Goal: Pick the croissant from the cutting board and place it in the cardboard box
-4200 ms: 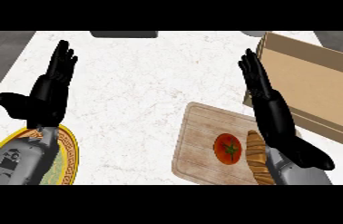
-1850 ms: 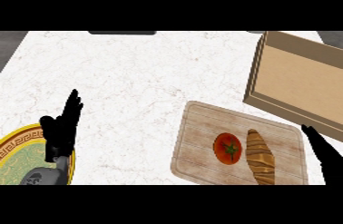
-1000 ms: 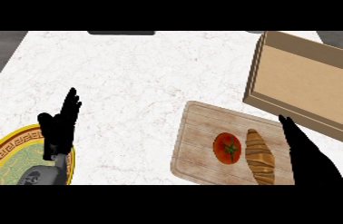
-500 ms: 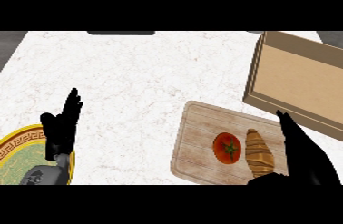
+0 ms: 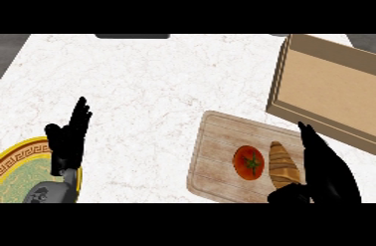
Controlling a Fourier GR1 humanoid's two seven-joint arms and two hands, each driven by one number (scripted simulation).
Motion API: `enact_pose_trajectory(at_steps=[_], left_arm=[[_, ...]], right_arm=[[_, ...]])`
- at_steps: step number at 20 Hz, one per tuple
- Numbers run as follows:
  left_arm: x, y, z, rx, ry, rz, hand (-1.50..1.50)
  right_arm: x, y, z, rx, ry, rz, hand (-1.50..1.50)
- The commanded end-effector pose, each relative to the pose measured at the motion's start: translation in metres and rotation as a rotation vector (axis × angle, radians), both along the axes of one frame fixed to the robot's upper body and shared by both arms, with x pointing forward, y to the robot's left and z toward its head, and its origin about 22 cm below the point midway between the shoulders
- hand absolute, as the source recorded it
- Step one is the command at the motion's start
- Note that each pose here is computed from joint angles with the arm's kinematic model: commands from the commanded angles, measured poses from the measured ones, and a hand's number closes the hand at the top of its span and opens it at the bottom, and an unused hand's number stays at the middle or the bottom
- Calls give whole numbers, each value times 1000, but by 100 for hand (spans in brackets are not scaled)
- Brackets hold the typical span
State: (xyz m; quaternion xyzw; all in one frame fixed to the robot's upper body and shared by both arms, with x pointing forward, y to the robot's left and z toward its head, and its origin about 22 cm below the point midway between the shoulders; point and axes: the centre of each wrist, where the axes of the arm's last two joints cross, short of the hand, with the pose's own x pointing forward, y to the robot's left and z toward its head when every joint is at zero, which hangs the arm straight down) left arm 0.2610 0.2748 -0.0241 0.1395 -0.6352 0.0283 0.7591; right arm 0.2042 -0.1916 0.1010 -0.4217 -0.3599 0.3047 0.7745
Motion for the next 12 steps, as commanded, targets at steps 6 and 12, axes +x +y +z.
enact_pose_trajectory(at_steps=[6, 12], left_arm=[[-4, 4, 1, 8, 4, -3, 0], [-8, -3, -8, 1, 0, -4, 0]], right_arm=[[4, -4, -18, -69, 151, -102, -150], [36, 6, -26, -53, 154, -101, -150]])
